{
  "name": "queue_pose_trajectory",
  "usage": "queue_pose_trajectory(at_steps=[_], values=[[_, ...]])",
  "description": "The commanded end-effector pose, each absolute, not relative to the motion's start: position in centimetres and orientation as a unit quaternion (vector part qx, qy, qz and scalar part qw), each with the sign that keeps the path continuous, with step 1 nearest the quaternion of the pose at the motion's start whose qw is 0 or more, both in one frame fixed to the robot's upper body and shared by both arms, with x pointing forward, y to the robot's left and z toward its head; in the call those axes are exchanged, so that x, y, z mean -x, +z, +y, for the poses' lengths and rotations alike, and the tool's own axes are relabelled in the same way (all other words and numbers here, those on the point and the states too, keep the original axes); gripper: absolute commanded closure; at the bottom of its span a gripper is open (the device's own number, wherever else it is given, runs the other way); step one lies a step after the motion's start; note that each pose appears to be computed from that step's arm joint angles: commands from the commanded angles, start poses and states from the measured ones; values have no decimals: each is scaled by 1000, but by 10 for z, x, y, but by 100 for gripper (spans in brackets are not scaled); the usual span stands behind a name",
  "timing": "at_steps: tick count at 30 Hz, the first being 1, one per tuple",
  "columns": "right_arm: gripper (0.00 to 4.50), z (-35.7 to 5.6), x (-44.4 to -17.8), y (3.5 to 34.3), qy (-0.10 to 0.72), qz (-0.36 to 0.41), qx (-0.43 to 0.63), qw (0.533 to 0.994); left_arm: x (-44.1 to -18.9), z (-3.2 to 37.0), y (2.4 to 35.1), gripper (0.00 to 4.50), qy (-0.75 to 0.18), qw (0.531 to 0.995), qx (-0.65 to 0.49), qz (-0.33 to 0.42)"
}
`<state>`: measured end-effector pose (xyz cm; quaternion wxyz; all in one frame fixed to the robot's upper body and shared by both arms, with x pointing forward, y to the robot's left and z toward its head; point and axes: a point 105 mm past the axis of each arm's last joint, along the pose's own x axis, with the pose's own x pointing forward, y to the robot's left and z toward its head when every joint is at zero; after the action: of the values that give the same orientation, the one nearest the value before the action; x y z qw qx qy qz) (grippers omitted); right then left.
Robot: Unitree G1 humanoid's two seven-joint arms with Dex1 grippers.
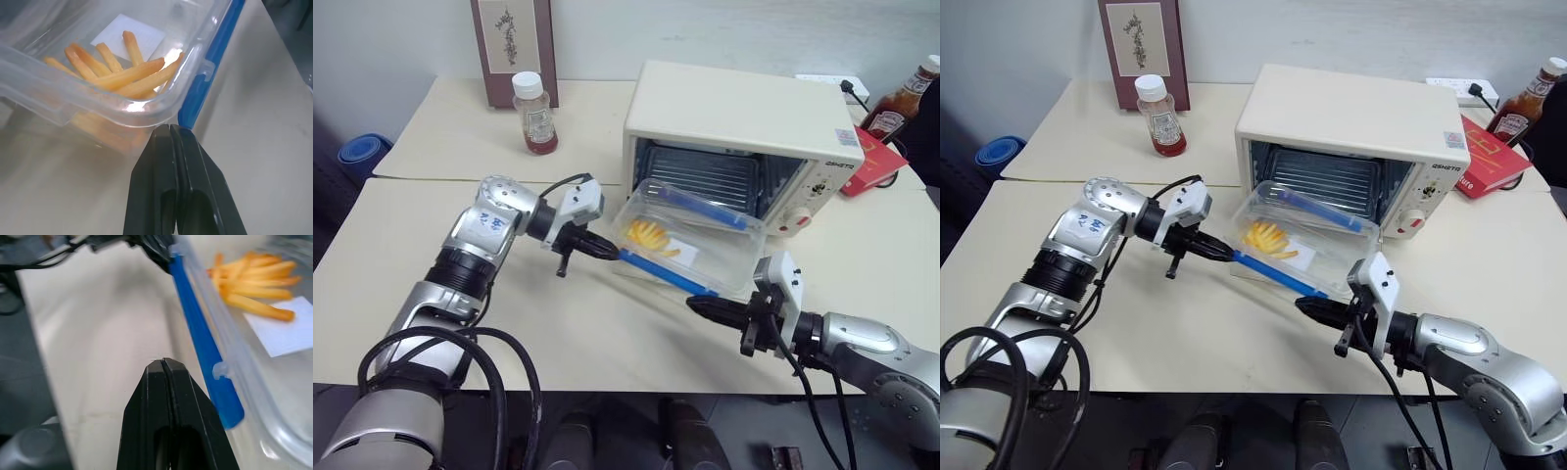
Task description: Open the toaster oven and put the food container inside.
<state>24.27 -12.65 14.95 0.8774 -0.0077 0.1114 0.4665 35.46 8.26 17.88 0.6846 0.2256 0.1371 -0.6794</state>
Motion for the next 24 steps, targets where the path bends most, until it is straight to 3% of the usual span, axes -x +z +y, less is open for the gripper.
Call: queue_pose_trajectory(at_steps=[1,8,12,16,24], values=[[450,-135,-253,156,430,79,37,899,-352,74,203,446,-671,710,-192,93],[450,-156,-280,164,352,56,47,933,-323,74,196,446,-668,720,-163,88],[450,-149,-265,172,392,55,31,918,-309,82,187,446,-676,710,-167,105],[450,-153,-251,176,405,64,33,911,-312,86,187,446,-663,721,-172,107],[450,-172,-258,173,345,77,46,934,-314,57,182,446,-657,734,-146,95]])
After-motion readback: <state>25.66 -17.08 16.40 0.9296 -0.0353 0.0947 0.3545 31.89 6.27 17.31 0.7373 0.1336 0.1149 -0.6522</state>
